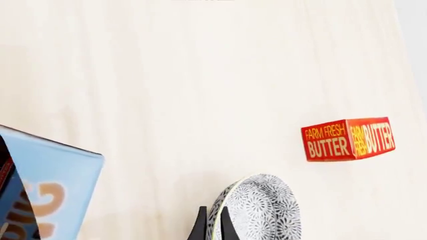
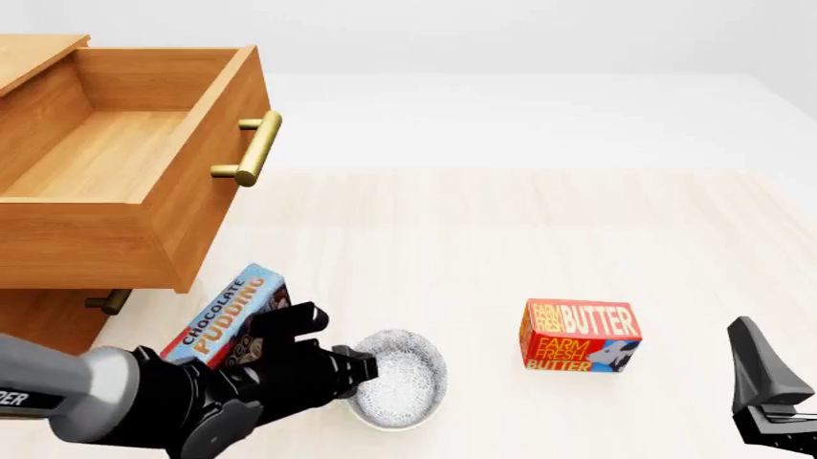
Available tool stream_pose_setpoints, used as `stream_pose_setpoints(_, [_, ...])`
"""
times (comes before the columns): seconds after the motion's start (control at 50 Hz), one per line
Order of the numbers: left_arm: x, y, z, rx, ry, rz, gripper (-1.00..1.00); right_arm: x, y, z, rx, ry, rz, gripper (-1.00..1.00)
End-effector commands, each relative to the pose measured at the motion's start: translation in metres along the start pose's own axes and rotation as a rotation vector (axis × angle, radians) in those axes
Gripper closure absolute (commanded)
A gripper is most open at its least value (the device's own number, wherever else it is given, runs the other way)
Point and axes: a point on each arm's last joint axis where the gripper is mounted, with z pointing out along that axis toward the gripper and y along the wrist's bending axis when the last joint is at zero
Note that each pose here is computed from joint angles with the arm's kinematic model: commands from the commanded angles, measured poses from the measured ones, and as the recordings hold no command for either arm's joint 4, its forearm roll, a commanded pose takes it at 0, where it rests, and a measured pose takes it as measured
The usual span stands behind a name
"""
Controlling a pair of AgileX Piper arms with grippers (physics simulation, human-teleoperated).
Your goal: Put the bowl in the top drawer of the cabinet.
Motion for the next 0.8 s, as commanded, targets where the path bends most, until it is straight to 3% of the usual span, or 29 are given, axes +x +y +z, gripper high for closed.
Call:
stream_pose_setpoints(0.02, [-0.005,-0.002,-0.003,0.003,-0.013,0.026,1.0,0.0,0.0,0.0,0.0,0.0,0.0,-1.0])
stream_pose_setpoints(0.18, [-0.017,-0.006,-0.012,0.007,-0.04,0.082,1.0,0.0,0.0,0.0,0.0,0.0,0.0,-1.0])
stream_pose_setpoints(0.6, [-0.027,-0.015,-0.026,0.023,-0.066,0.141,1.0,0.0,0.0,0.0,0.0,0.0,0.0,-1.0])
stream_pose_setpoints(0.8, [-0.033,-0.022,-0.037,0.035,-0.08,0.211,1.0,0.0,0.0,0.0,0.0,0.0,0.0,-1.0])
